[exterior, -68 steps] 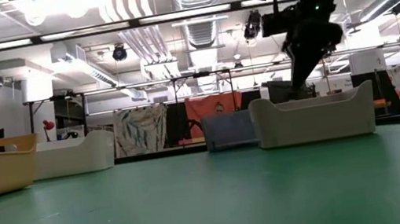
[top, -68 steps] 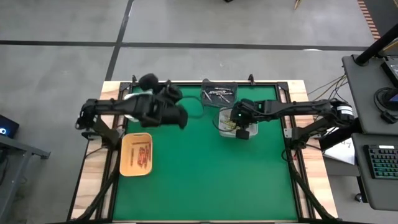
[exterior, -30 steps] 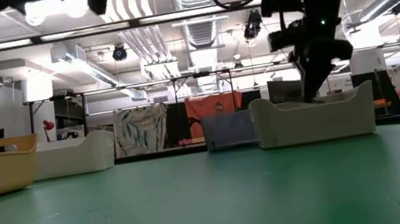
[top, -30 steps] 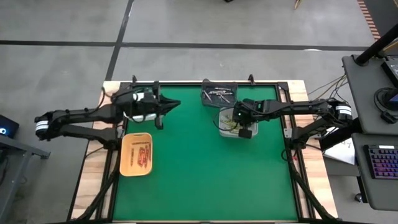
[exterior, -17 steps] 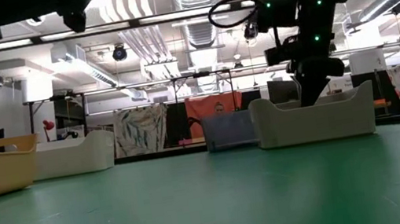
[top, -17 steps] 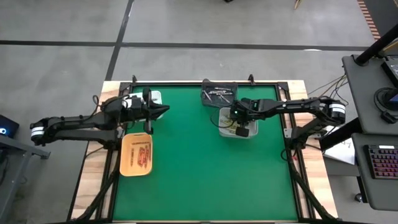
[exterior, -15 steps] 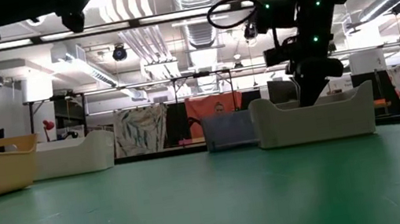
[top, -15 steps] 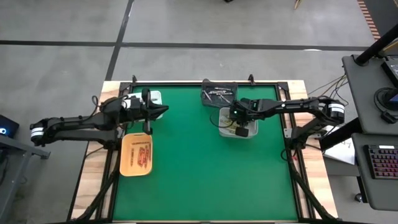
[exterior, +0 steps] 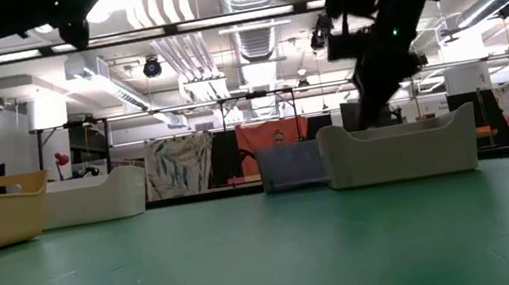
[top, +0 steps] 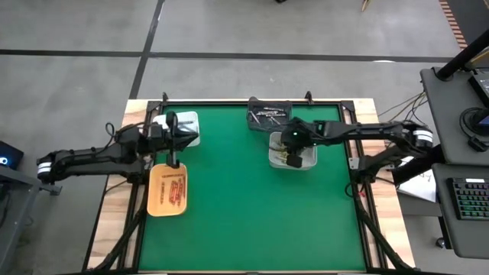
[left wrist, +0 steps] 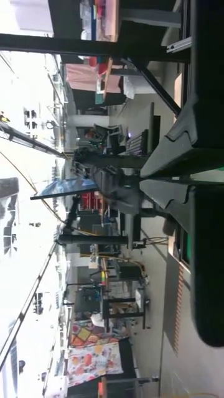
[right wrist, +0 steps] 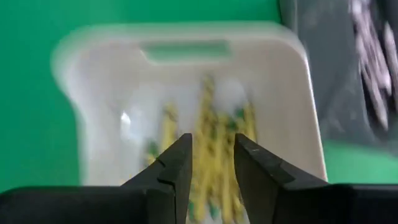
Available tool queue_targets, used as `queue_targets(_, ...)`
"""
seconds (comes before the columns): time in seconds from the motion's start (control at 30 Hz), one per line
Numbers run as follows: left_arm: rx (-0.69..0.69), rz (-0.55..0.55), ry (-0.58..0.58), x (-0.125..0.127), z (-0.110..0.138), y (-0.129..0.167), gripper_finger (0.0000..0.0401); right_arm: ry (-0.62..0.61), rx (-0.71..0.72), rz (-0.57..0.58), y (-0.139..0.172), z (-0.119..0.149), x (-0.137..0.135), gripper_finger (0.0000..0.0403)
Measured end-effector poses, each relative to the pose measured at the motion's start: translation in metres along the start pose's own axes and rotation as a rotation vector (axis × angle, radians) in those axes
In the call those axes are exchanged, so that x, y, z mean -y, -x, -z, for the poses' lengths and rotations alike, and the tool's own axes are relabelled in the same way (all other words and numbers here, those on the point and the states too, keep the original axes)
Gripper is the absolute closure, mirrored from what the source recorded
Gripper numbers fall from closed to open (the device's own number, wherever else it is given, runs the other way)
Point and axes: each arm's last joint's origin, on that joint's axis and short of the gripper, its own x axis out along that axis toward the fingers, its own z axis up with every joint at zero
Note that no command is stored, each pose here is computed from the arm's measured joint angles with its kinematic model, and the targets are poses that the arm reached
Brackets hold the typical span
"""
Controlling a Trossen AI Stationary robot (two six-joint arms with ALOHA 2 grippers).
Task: Sort crayons
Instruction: Return to Home Position
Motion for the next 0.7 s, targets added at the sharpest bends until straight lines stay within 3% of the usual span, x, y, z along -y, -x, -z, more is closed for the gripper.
queue_targets(0.37, 0.057, -0.022, 0.015, 0.003, 0.02, 0.035, 0.0401, 0.116, 0.433, -0.074, 0.057, 0.016, -0.006, 0.032)
queue_targets(0.7, 0.104, -0.045, 0.054, 0.004, 0.025, 0.05, 0.0401, 0.145, 0.623, -0.091, 0.091, 0.063, -0.014, 0.0332)
